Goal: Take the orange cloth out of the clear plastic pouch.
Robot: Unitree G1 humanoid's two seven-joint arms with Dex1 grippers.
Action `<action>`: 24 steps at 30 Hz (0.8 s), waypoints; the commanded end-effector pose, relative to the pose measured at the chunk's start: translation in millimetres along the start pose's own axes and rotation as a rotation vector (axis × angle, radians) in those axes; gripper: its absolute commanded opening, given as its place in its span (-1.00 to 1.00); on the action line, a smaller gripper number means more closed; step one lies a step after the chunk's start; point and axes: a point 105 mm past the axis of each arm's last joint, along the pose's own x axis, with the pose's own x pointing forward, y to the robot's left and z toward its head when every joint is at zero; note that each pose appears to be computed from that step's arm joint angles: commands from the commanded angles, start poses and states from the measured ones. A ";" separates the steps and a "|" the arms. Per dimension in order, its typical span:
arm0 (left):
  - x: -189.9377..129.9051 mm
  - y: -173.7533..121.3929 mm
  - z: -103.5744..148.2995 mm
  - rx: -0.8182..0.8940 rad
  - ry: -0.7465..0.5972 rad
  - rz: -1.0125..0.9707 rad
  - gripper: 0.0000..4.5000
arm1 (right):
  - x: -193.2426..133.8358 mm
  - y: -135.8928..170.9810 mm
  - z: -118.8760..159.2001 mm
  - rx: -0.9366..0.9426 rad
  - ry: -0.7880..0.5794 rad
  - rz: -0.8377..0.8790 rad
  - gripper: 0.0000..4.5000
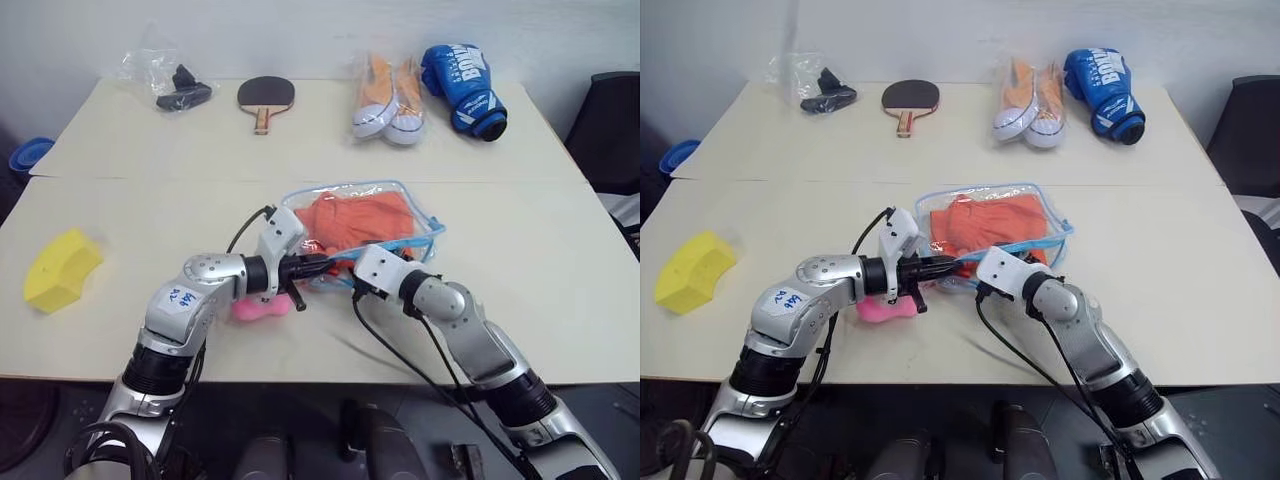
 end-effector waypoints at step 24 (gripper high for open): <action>5.0 5.4 19.0 0.064 -0.044 0.005 -1.00 | 9.7 2.5 -47.1 -0.139 0.205 -0.053 -1.00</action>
